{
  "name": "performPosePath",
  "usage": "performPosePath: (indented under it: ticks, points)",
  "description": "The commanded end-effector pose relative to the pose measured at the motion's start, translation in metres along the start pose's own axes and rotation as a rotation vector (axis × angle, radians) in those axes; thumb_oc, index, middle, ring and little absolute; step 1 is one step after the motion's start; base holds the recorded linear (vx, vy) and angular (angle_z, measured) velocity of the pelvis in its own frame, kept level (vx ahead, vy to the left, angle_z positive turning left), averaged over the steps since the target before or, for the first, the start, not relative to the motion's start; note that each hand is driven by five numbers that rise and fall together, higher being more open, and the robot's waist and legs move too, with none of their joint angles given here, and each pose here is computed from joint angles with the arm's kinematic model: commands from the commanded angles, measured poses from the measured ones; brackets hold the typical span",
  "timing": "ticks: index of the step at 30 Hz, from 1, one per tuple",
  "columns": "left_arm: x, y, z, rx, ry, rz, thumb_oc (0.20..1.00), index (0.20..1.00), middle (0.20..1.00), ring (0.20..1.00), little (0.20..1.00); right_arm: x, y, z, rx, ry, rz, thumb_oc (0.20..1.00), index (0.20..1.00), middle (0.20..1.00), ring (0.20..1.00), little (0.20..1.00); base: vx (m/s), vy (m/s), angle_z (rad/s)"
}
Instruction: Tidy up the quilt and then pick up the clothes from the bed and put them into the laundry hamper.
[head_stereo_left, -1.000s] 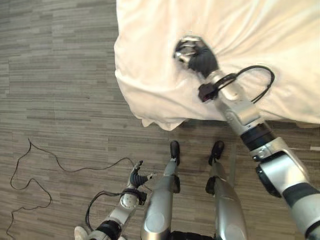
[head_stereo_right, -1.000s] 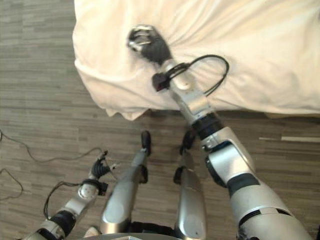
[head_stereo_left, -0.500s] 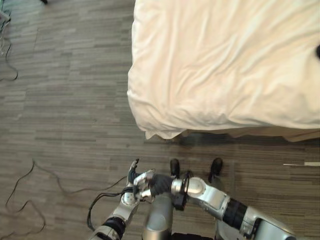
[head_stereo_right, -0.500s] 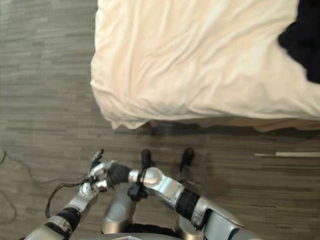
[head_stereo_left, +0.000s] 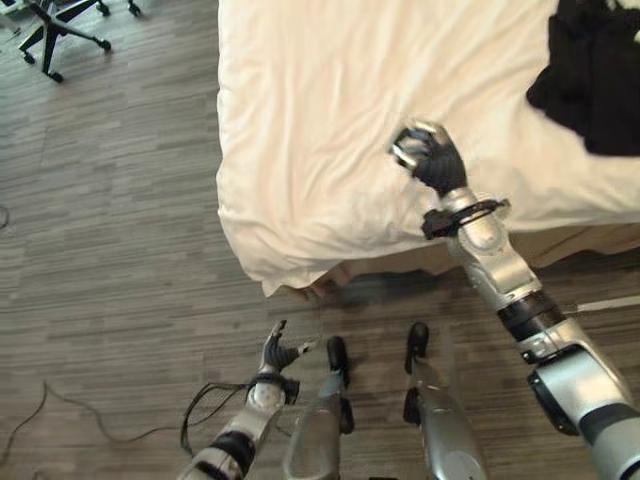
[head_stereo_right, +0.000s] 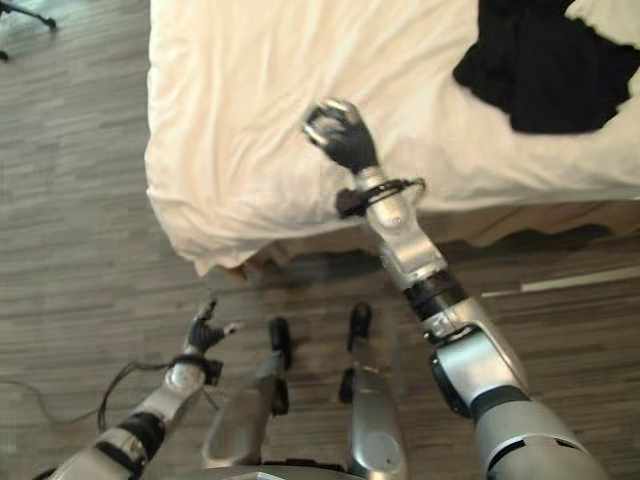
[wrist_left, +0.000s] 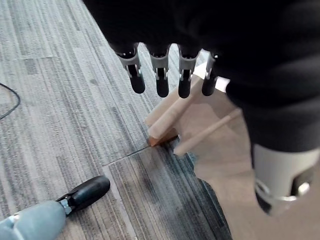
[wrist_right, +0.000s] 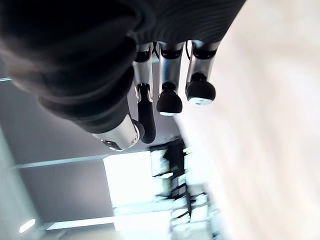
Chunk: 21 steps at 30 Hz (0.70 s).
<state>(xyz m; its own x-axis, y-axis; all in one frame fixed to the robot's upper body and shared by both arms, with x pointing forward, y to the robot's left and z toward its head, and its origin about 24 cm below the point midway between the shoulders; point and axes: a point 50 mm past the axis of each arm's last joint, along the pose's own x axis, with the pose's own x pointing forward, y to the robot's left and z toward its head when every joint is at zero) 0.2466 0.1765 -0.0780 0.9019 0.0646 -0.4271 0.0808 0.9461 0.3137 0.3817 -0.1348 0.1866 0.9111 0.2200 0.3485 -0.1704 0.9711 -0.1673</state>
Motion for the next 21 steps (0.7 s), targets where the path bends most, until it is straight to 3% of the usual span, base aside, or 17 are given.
performPosePath:
  ticks: [1, 4, 8, 11, 12, 13, 14, 16, 17, 21]
  points:
    - [0.009, 0.005, 0.023, 0.007, -0.099, 0.012, 1.000, 1.000, 1.000, 1.000, 1.000, 0.020, -0.019, 0.050, 0.063, -0.173, -0.044, 0.200, 0.200, 0.200, 0.200, 0.200, -0.06, 0.090, -0.47]
    - [0.010, 0.009, 0.032, -0.022, -0.135, 0.026, 1.000, 1.000, 1.000, 1.000, 1.000, -0.004, -0.088, 0.015, 0.000, -0.019, -0.226, 0.200, 0.200, 0.200, 0.200, 0.200, -0.03, 0.151, -0.40]
    - [0.009, 0.025, 0.029, -0.037, -0.132, 0.074, 1.000, 1.000, 1.000, 1.000, 1.000, -0.083, -0.150, -0.039, 0.033, 0.147, -0.462, 0.200, 0.200, 0.200, 0.200, 0.200, 0.00, 0.045, -0.04]
    - [0.005, 0.033, 0.020, -0.005, -0.114, 0.092, 1.000, 1.000, 1.000, 1.000, 1.000, -0.152, -0.158, -0.085, 0.074, 0.303, -0.578, 0.200, 0.200, 0.200, 0.200, 0.200, 0.06, 0.012, -0.02]
    - [0.002, 0.033, 0.013, 0.022, -0.089, 0.085, 1.000, 1.000, 1.000, 1.000, 1.000, -0.191, -0.153, -0.110, 0.107, 0.412, -0.623, 0.200, 0.200, 0.200, 0.200, 0.200, 0.07, 0.017, -0.20]
    - [0.002, 0.033, 0.012, 0.025, -0.085, 0.085, 1.000, 1.000, 1.000, 1.000, 1.000, -0.196, -0.152, -0.112, 0.109, 0.420, -0.623, 0.200, 0.200, 0.200, 0.200, 0.200, 0.15, 0.020, -0.28]
    - [-0.001, 0.031, 0.000, 0.055, -0.027, 0.056, 1.000, 1.000, 1.000, 1.000, 1.000, -0.233, -0.144, -0.131, 0.136, 0.522, -0.646, 0.200, 0.200, 0.200, 0.200, 0.200, 0.14, 0.012, -0.35]
    - [-0.005, 0.023, -0.017, 0.091, 0.069, -0.020, 1.000, 1.000, 1.000, 1.000, 1.000, -0.266, -0.130, -0.148, 0.169, 0.648, -0.635, 0.200, 0.200, 0.200, 0.200, 0.200, 0.22, -0.004, -0.38]
    - [-0.013, 0.012, -0.041, 0.053, 0.236, -0.129, 1.000, 1.000, 1.000, 1.000, 1.000, -0.294, -0.110, -0.164, 0.220, 0.767, -0.597, 1.000, 1.000, 1.000, 1.000, 1.000, 0.29, -0.065, -0.28]
    - [-0.036, -0.003, -0.083, 0.107, 0.453, -0.231, 1.000, 1.000, 1.000, 1.000, 1.000, -0.337, -0.061, -0.189, 0.329, 0.966, -0.521, 1.000, 1.000, 1.000, 1.000, 1.000, 0.25, -0.115, -0.12]
